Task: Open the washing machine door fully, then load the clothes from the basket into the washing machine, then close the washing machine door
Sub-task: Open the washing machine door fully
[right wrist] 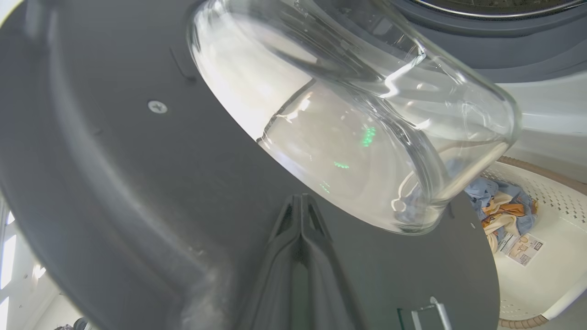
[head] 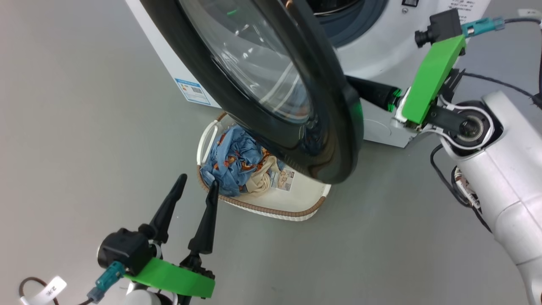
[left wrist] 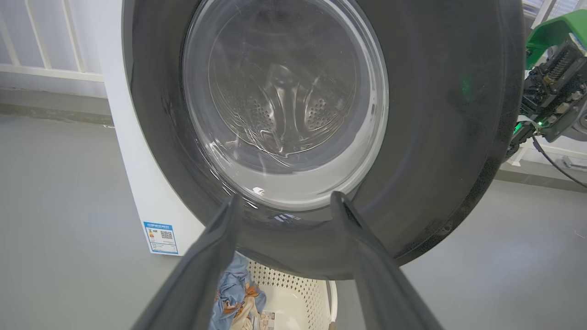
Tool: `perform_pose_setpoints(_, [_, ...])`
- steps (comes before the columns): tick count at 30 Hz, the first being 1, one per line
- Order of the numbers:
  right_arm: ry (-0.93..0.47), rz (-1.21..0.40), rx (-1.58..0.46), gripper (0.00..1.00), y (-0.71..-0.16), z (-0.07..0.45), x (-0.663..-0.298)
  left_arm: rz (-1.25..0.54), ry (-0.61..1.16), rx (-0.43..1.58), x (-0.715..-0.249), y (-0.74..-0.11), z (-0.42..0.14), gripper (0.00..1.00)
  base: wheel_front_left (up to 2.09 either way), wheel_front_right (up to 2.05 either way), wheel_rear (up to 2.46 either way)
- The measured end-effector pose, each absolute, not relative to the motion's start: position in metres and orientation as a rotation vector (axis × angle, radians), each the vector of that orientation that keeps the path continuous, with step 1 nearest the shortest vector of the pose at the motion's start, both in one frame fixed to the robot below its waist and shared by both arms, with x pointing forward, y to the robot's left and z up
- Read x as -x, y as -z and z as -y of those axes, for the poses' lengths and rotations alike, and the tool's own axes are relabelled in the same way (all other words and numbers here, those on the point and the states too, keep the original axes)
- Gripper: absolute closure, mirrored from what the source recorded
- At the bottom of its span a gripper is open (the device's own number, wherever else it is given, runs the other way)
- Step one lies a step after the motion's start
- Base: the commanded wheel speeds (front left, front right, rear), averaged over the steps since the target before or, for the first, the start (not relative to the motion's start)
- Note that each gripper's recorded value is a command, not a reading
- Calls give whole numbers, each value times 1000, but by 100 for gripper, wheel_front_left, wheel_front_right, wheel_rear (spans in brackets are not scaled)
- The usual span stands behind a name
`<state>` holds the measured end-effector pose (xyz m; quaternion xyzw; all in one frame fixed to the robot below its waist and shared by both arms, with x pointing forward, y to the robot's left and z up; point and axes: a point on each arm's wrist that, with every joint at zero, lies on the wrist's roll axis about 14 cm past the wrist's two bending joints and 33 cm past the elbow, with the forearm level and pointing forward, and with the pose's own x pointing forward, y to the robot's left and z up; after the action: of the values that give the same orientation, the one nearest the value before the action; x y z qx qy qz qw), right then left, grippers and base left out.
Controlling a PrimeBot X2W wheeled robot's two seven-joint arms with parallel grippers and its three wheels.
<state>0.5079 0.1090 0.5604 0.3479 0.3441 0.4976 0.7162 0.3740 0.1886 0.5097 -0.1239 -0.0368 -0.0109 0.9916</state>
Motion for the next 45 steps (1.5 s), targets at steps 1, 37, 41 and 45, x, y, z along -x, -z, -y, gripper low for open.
perform_pose_setpoints(1, [-1111,-763,-765,100,-561,-111,-504,74,17,246,-372,-510,-190,0,0,0,0])
perform_pose_setpoints(37, [-1445,-950,-727,100,-559,-210,-366,98,-285,216,-301,-511,-274,0,0,0,0])
perform_pose_setpoints(41, [-1460,-970,-733,100,-557,-217,-359,94,-308,217,-300,-509,-279,0,0,0,0])
perform_pose_setpoints(45, [-1467,-983,-740,100,-555,-221,-355,92,-342,213,-296,-508,-289,0,0,0,0])
